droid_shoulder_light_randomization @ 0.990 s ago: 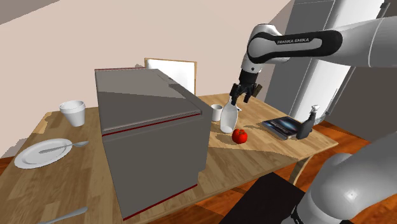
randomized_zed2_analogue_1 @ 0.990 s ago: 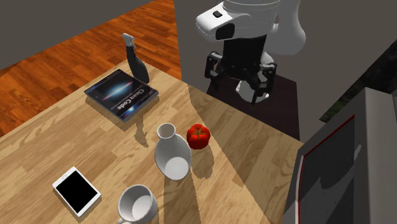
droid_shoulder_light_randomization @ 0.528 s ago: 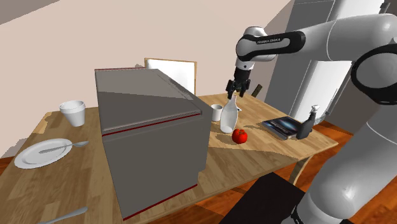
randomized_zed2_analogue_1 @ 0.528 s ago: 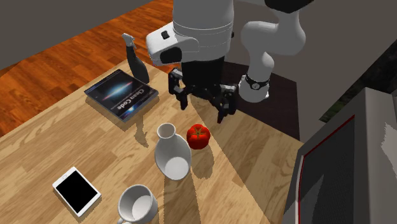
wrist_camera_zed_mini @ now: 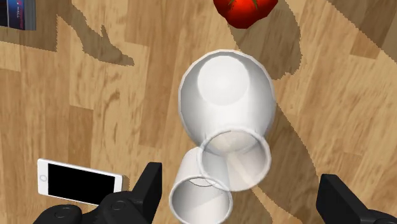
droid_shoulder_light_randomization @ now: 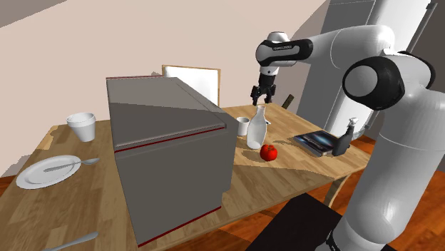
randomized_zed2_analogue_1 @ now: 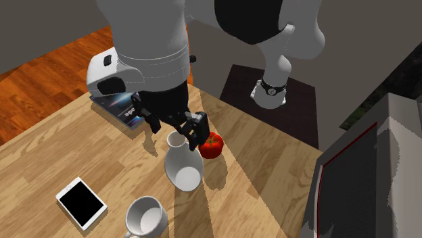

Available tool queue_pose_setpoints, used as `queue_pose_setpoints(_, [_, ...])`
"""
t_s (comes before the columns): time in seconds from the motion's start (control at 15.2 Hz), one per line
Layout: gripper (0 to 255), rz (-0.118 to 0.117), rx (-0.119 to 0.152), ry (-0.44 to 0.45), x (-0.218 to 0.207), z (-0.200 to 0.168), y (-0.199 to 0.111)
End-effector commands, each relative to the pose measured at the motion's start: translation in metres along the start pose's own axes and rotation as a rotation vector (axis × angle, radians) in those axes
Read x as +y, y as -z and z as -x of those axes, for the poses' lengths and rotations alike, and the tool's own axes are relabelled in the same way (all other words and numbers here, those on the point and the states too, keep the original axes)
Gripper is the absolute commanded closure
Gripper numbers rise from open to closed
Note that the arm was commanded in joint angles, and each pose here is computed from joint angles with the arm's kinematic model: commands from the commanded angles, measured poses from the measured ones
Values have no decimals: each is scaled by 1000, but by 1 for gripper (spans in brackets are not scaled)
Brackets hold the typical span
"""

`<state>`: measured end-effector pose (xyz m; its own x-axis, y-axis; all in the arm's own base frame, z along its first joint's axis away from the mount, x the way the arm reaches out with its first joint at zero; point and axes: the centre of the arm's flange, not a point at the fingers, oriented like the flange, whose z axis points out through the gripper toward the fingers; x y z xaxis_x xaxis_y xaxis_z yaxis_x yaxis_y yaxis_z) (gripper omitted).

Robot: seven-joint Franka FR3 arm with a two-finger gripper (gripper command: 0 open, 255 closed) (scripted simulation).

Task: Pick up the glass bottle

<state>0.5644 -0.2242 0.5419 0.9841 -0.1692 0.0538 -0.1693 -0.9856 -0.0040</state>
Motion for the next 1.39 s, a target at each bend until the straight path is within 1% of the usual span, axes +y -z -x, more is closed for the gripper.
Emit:
queue_pose_setpoints(0.0, [0,2,0,0,2,-2,-10])
queue_pose_setpoints(0.33, [0,2,0,0,2,-1,-36])
queue_pose_setpoints(0.46, [0,2,0,0,2,-1,-39])
queue_pose_setpoints(0.53, [255,2,0,0,3,-1,-39])
queue_pose_setpoints(1.12, [255,2,0,0,2,-1,-39])
queue_pose_setpoints(1.32, [255,2,0,0,2,-2,-24])
